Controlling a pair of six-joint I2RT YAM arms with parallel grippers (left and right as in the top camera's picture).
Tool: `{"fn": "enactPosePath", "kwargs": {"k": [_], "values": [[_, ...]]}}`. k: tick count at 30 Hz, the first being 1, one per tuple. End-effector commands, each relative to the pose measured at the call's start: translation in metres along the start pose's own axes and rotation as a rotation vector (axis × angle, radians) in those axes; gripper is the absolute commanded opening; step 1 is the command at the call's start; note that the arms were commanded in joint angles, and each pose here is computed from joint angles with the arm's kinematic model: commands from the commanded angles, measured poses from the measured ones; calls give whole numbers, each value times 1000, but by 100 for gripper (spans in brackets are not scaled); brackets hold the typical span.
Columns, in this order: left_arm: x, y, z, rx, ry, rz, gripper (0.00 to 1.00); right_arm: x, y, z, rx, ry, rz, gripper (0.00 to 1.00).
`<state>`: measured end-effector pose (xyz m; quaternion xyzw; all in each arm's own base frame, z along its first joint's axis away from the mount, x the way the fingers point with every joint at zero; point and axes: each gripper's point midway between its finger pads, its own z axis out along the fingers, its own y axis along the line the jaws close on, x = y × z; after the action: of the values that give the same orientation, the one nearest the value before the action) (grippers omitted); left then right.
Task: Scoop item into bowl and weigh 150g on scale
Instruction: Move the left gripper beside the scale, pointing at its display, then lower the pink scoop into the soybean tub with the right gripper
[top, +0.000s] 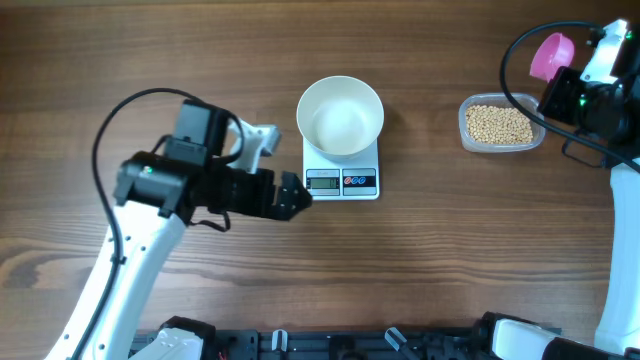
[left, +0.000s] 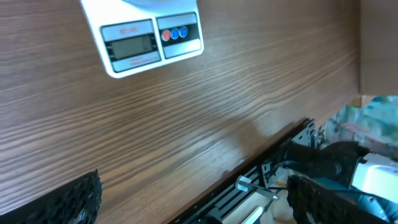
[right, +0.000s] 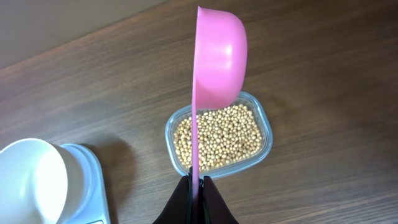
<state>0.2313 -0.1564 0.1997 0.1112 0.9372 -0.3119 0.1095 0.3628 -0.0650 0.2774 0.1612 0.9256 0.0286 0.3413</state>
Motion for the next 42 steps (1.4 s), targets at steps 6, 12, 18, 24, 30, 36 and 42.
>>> {"fn": "enactPosePath", "kwargs": {"k": [6, 12, 18, 24, 30, 36, 42], "values": [[2, 38, -1, -66, 34, 6, 100, 6, -3, 0, 12, 29, 32, 4], [-7, 52, 19, -62, 67, -10, 100, 11, -4, 0, 16, 48, 34, 4], [-22, 55, 24, -62, 26, 9, 100, 11, -4, 0, 16, 48, 33, 4], [-34, 57, 23, -66, -23, 37, 100, 11, -4, 0, 16, 48, 34, 4], [-40, 64, 18, -74, -51, 21, 100, 11, -4, 0, 15, 49, 34, 4], [-39, 60, 18, -47, -48, 18, 100, 11, -4, 0, 16, 48, 34, 4], [-37, 52, 19, 1, -41, 14, 100, 11, -4, 0, 16, 48, 34, 4]]}}
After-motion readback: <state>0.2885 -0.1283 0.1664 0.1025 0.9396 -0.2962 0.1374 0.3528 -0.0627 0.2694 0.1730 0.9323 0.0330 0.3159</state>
